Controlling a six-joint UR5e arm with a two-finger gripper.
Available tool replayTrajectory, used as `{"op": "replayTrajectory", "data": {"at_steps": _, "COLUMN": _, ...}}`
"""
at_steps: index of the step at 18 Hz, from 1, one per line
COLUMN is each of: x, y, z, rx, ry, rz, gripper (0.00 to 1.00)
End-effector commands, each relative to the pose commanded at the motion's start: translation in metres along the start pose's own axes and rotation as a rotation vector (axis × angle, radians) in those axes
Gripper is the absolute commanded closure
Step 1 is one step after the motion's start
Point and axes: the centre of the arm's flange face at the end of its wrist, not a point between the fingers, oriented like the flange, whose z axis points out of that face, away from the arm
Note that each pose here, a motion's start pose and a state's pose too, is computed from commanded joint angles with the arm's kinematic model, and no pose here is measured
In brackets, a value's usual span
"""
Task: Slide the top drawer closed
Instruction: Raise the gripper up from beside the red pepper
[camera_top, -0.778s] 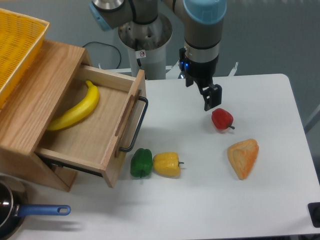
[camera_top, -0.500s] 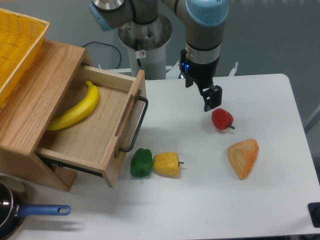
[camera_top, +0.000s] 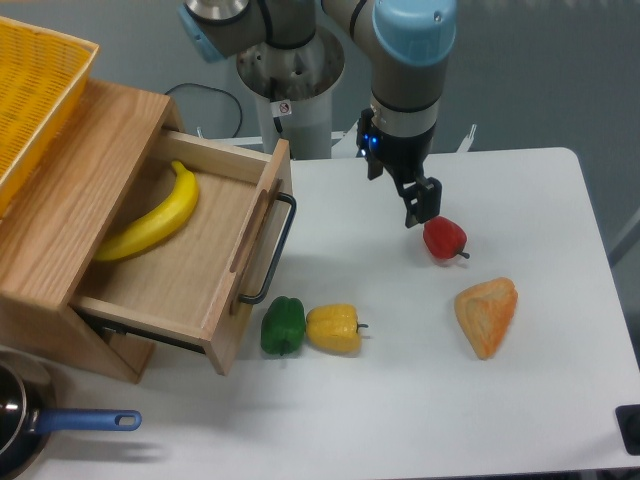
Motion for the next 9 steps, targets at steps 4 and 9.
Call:
{"op": "replayTrajectory", "data": {"at_steps": 4, "x": -0.005, "y": -0.003, "z": 0.013, "rx": -0.002, "ry": 0.022, "rz": -0.170, "gripper": 0.00}}
{"op": "replayTrajectory", "data": {"at_steps": 9, "x": -0.012, "y": -0.014, "z": 0.021, "rx": 0.039, "ry": 0.021, "rz": -0.324, "gripper": 0.00}}
